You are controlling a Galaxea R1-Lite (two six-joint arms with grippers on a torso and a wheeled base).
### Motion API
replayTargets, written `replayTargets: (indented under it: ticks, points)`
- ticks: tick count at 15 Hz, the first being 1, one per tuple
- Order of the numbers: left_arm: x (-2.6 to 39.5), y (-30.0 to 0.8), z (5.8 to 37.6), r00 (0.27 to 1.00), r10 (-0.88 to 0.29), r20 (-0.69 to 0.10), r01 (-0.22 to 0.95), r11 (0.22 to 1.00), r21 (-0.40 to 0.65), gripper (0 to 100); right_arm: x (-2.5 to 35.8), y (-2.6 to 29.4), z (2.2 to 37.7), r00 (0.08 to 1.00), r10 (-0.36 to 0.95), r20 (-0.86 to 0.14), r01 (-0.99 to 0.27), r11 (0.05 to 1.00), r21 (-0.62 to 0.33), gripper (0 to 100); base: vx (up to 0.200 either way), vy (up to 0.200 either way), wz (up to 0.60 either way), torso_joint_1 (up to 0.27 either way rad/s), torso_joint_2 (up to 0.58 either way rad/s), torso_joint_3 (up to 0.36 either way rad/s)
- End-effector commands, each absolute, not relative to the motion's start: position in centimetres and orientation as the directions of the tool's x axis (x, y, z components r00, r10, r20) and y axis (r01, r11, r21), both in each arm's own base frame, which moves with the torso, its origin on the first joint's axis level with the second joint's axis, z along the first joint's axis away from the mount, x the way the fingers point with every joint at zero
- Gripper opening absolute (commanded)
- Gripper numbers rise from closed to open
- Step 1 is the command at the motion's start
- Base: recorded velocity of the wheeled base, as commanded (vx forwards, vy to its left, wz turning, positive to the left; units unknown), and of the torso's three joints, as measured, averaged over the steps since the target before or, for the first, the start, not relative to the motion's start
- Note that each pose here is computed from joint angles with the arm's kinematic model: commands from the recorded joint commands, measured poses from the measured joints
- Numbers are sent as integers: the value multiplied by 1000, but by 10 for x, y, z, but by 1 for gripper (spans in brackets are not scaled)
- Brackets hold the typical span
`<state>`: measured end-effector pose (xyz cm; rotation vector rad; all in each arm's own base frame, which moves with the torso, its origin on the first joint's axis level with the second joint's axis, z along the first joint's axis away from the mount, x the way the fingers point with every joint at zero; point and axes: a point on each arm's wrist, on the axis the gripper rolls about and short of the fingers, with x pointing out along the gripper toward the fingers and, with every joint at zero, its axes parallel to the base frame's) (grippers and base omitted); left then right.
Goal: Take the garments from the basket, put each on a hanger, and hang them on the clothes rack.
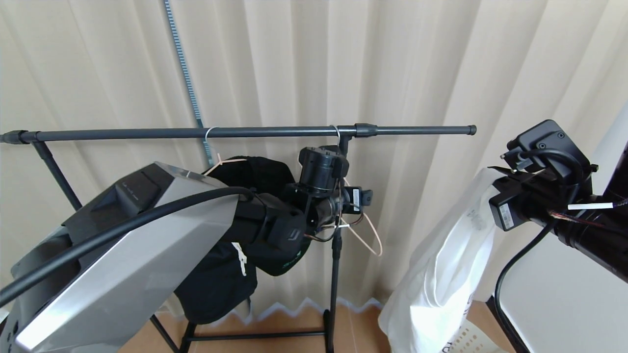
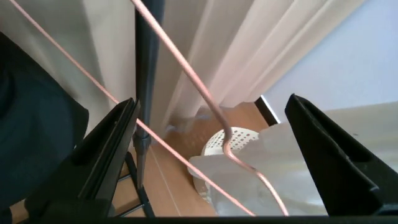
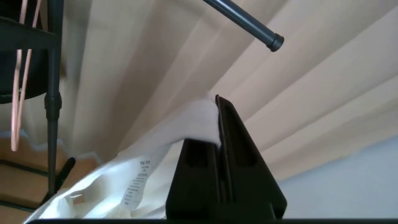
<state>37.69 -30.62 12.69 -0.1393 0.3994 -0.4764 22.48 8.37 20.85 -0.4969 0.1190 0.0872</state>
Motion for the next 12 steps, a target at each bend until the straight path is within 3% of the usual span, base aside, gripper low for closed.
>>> replayTargets:
  ticks: [1, 5, 12]
  points:
    - [380, -306, 117, 810, -461, -363, 409, 887, -215, 100, 225, 84, 208, 989, 53, -136, -112, 875, -471, 0, 0, 0, 0, 0, 0, 0]
    - [378, -300, 110, 819, -378, -432, 341, 926, -163, 100, 227, 84, 207, 988, 54, -142, -116, 874, -472, 0, 0, 0, 0, 0, 0, 0]
    - [376, -285, 113, 850, -282, -444, 272, 958, -89, 100, 226, 84, 208, 989, 55, -136, -113, 875, -470, 0, 0, 0, 0, 0, 0, 0]
